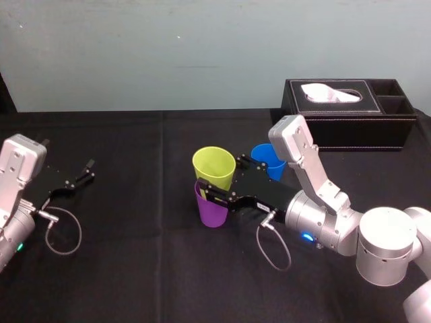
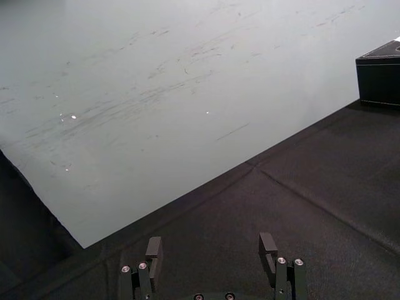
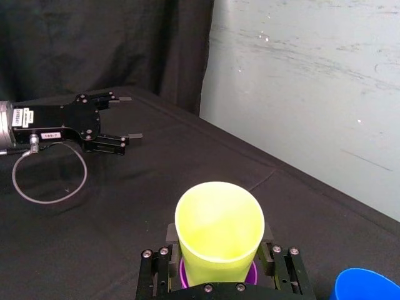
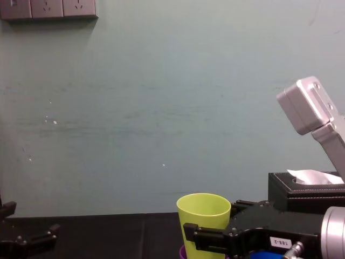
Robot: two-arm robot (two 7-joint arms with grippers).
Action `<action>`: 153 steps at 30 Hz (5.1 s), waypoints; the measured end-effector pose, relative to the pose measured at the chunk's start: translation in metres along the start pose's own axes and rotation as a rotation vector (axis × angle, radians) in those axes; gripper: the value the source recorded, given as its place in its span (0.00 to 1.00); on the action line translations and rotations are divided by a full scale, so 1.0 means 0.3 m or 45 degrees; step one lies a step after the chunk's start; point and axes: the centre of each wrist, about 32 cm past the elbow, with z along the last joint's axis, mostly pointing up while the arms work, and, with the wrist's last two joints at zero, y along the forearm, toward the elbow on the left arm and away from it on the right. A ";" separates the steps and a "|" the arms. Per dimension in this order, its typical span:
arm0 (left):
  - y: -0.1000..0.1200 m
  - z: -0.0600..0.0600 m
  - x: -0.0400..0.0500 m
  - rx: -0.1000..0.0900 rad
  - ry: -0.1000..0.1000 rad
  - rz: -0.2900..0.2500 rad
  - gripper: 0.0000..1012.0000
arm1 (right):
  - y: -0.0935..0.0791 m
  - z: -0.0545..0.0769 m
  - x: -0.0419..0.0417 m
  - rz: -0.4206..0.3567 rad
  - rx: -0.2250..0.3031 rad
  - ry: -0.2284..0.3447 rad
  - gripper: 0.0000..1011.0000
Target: Stack the three plastic cups sequentially using one hand.
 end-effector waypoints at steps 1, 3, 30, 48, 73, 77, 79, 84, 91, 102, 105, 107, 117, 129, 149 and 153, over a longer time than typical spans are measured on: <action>0.000 0.000 0.000 0.000 0.000 0.000 1.00 | 0.000 0.000 0.000 0.000 0.000 0.000 0.73; 0.000 0.000 0.000 0.000 0.000 0.000 1.00 | 0.000 0.000 0.000 0.000 0.000 0.000 0.73; 0.000 0.000 0.000 0.000 0.000 0.000 1.00 | -0.002 0.001 0.000 -0.001 0.000 0.000 0.99; 0.000 0.000 0.000 0.000 0.000 0.000 1.00 | -0.126 -0.007 0.059 -0.176 0.068 -0.011 0.99; 0.000 0.000 0.000 0.000 0.000 0.000 1.00 | -0.189 -0.154 0.134 -0.317 -0.028 0.101 0.99; 0.000 0.000 0.000 0.000 0.000 0.000 1.00 | -0.176 -0.180 0.140 -0.308 -0.061 0.110 0.99; 0.000 0.000 0.000 0.000 0.000 0.000 1.00 | -0.171 -0.187 0.141 -0.306 -0.069 0.115 0.99; 0.000 0.000 0.000 0.000 0.000 0.000 1.00 | -0.156 -0.208 0.147 -0.302 -0.093 0.143 0.99; 0.000 0.000 0.000 0.000 0.000 0.000 1.00 | -0.142 -0.219 0.155 -0.288 -0.108 0.167 0.99; 0.000 0.000 0.000 0.000 0.000 0.000 1.00 | -0.119 -0.219 0.162 -0.271 -0.117 0.163 0.99; 0.000 0.000 0.000 0.000 0.000 0.000 1.00 | -0.113 -0.217 0.164 -0.270 -0.118 0.157 0.99; 0.000 0.000 0.000 0.000 0.000 0.000 1.00 | -0.109 -0.216 0.165 -0.270 -0.117 0.155 0.99; 0.000 0.000 0.000 0.000 0.000 0.000 1.00 | -0.079 -0.218 0.176 -0.267 -0.125 0.145 0.99; 0.000 0.000 0.000 0.000 0.000 0.000 1.00 | -0.052 -0.210 0.185 -0.264 -0.122 0.131 0.99; 0.000 0.000 0.000 0.000 0.000 0.000 1.00 | -0.012 -0.200 0.203 -0.263 -0.113 0.108 0.99; 0.000 0.000 0.000 0.000 0.000 0.000 1.00 | -0.002 -0.195 0.206 -0.263 -0.109 0.105 0.99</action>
